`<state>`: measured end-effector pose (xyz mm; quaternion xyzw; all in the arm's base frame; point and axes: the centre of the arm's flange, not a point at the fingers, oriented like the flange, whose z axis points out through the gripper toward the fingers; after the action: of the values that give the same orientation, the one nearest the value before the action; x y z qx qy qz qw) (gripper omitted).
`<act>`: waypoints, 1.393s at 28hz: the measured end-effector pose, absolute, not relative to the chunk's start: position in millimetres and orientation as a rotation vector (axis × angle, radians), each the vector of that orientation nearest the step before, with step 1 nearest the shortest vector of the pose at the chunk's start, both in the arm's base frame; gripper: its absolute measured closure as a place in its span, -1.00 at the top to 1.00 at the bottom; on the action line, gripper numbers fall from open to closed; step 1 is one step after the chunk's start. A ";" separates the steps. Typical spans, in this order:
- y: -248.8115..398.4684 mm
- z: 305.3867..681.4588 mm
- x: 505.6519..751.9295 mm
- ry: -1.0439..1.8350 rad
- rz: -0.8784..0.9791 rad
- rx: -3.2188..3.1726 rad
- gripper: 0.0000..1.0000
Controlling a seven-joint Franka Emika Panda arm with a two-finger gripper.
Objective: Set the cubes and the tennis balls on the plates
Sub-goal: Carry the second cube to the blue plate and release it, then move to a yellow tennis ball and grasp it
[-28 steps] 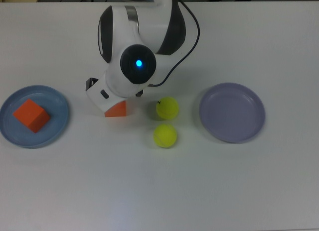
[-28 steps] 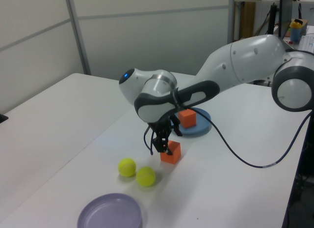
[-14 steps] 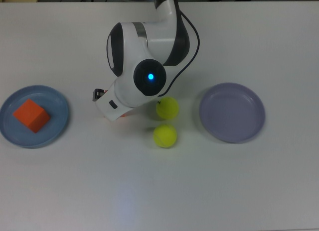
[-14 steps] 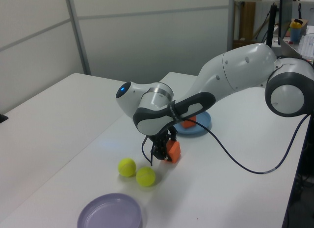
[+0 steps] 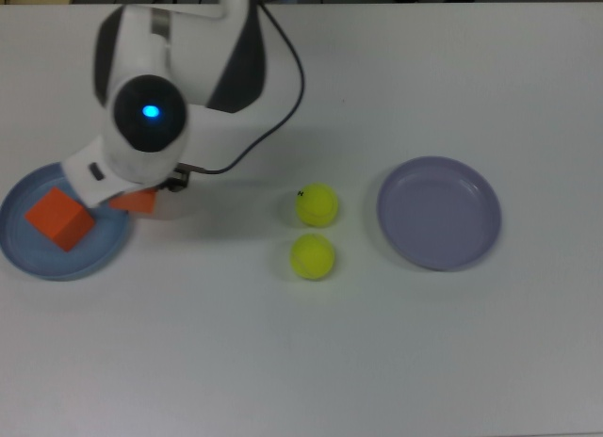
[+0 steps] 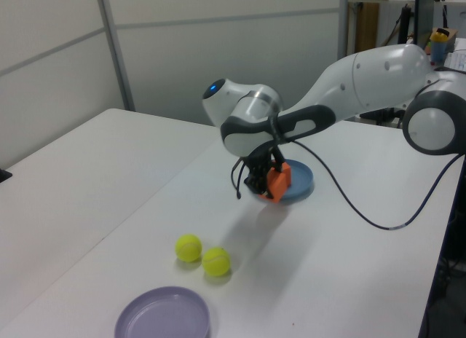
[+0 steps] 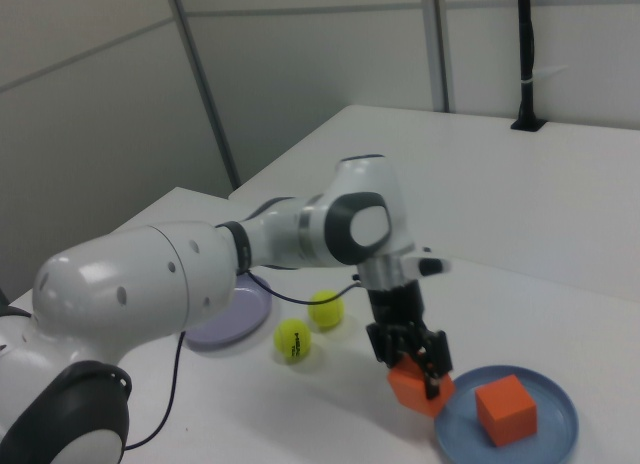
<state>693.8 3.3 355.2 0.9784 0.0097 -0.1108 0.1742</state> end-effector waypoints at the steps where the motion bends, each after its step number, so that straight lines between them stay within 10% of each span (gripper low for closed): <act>1: -5.4 354.7 693.7 0.013 -0.319 2.775 0.32; 14: -16.9 364.6 696.5 -0.016 -0.297 2.786 1.00; 39: 121.3 440.7 688.4 0.256 -0.031 2.912 1.00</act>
<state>688.4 121.3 440.7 0.9902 0.0869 -0.0104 0.1090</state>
